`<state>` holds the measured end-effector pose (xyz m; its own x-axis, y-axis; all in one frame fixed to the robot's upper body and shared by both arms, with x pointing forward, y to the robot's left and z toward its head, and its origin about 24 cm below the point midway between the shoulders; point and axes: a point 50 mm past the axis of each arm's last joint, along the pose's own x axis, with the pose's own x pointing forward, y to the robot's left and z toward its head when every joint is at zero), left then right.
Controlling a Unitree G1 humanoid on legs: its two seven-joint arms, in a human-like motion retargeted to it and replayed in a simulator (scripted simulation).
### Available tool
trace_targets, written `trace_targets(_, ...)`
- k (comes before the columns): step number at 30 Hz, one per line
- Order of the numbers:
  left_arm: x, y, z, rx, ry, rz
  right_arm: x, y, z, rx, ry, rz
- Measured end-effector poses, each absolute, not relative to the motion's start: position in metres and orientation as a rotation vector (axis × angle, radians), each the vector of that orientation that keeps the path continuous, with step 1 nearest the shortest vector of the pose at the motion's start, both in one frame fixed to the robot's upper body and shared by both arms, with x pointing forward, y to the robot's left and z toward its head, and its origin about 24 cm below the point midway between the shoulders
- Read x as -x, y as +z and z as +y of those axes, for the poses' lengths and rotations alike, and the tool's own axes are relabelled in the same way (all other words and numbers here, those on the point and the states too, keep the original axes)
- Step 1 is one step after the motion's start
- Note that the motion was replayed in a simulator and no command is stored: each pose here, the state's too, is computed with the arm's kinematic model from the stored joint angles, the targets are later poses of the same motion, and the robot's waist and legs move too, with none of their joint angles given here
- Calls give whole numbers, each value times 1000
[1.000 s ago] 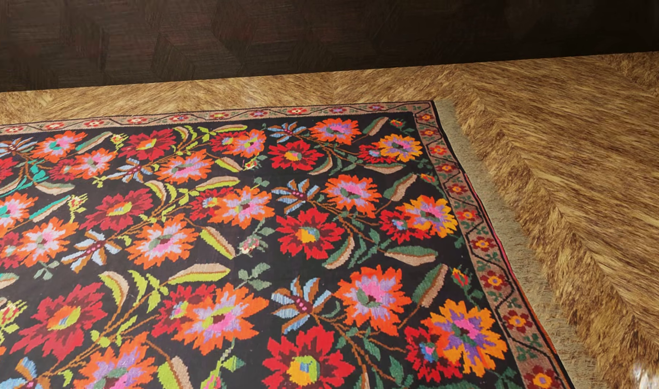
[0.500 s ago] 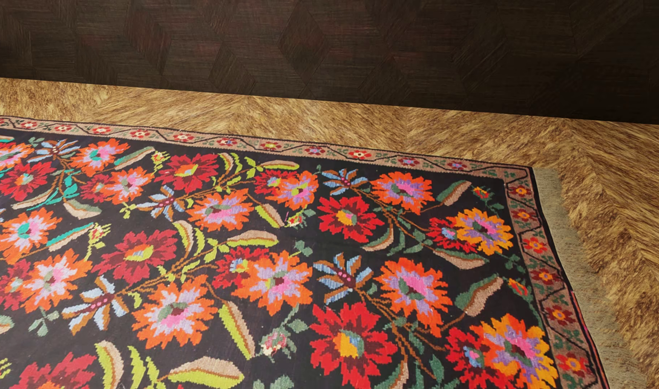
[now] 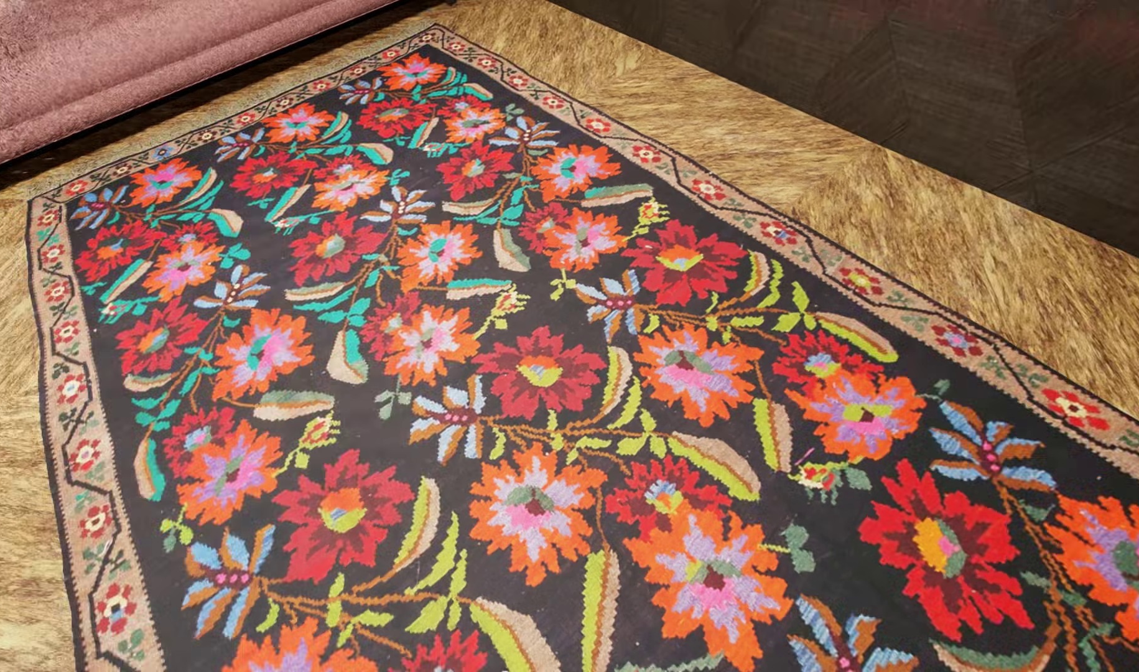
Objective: Walk to the sofa
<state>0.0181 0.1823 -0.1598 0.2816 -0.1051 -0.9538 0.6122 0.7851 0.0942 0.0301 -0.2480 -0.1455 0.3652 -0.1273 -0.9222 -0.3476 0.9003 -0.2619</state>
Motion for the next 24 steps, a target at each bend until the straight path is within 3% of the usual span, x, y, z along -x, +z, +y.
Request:
trace_targets(6, 74, -158, 212, -580, -589, 1498, -94, -131, -238, 501, 203, 997)
trace_targets(8, 85, -158, 215, -619, -639, 1540, -85, -133, -246, 488, 163, 1030)
trace_targets(10, 86, -157, 211, -578, -603, 1532, -65, -141, -245, 487, 176, 1105)
trace_targets(13, 33, -162, 198, -596, -626, 1357, -30, -149, -238, 474, 217, 1201)
trace_targets(17, -89, -138, 204, -537, -396, 987, 30, -153, -231, 482, 311, 1371)
trace_targets(20, -167, -99, 209, -538, -299, 720, 65, -151, -228, 462, 326, 1463)
trace_targets(22, -189, -80, 214, -530, -250, 627, 78, -148, -230, 459, 325, 1499)
trace_targets(24, -176, -92, 211, -488, -233, 681, 87, -150, -233, 488, 348, 1553)
